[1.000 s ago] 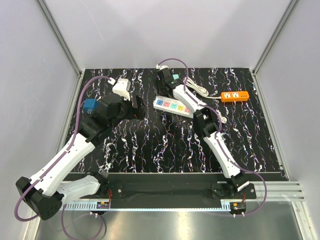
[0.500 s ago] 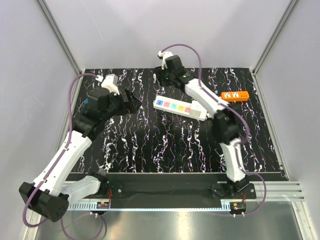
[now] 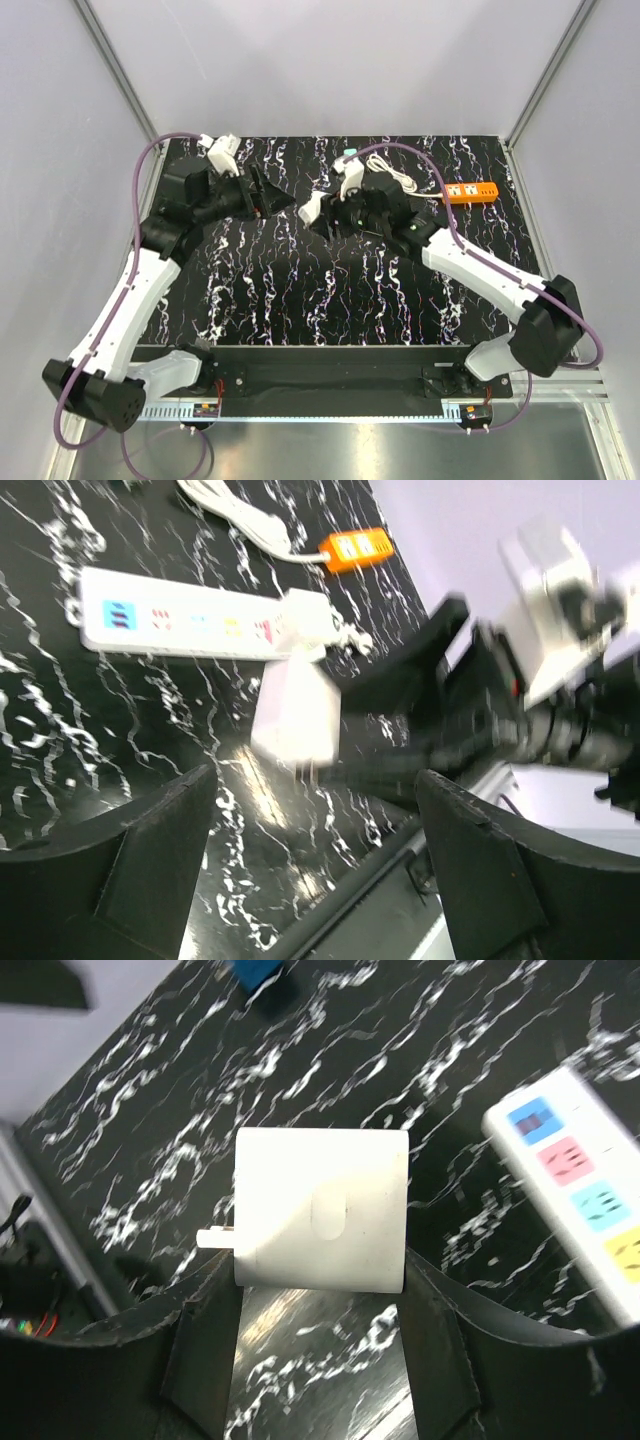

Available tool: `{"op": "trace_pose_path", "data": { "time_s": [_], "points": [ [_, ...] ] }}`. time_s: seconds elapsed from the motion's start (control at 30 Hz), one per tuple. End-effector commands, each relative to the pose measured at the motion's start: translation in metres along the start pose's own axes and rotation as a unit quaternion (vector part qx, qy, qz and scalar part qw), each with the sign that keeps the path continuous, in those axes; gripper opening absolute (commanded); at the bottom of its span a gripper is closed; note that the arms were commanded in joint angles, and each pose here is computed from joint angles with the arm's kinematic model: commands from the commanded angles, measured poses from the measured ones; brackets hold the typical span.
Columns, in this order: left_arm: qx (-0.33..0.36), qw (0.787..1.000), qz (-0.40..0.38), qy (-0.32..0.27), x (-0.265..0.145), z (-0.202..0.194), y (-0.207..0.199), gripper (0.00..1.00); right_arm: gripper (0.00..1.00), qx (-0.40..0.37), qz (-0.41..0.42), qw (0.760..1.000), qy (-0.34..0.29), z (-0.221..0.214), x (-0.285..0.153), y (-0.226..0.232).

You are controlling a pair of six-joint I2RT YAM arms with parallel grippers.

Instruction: Insert the plug

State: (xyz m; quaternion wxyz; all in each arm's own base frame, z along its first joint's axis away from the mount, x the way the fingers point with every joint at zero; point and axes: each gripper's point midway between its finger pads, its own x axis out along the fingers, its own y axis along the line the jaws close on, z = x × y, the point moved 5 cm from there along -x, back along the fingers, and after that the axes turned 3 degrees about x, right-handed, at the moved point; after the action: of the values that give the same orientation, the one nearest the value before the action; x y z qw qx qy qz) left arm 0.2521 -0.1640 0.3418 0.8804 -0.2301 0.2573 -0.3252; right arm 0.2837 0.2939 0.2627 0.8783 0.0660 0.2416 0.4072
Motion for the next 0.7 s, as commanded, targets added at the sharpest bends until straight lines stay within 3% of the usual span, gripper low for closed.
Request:
{"op": "trace_pose_path", "data": {
  "time_s": [0.0, 0.23, 0.67],
  "points": [
    [-0.01, 0.999, -0.048, 0.013, 0.005, 0.005, -0.012, 0.84, 0.0, 0.001, 0.043, 0.998, -0.056, 0.019, -0.021, 0.03],
    [-0.038, 0.997, -0.049, 0.043, 0.021, -0.015, 0.003, 0.84, 0.0, 0.01, 0.054, 0.994, -0.097, 0.025, -0.049, 0.041],
    [-0.134, 0.98, -0.134, 0.067, 0.042, -0.034, -0.001, 0.84, 0.0, 0.011, 0.037, 0.995, -0.097, 0.02, -0.046, 0.04]
  ]
}}
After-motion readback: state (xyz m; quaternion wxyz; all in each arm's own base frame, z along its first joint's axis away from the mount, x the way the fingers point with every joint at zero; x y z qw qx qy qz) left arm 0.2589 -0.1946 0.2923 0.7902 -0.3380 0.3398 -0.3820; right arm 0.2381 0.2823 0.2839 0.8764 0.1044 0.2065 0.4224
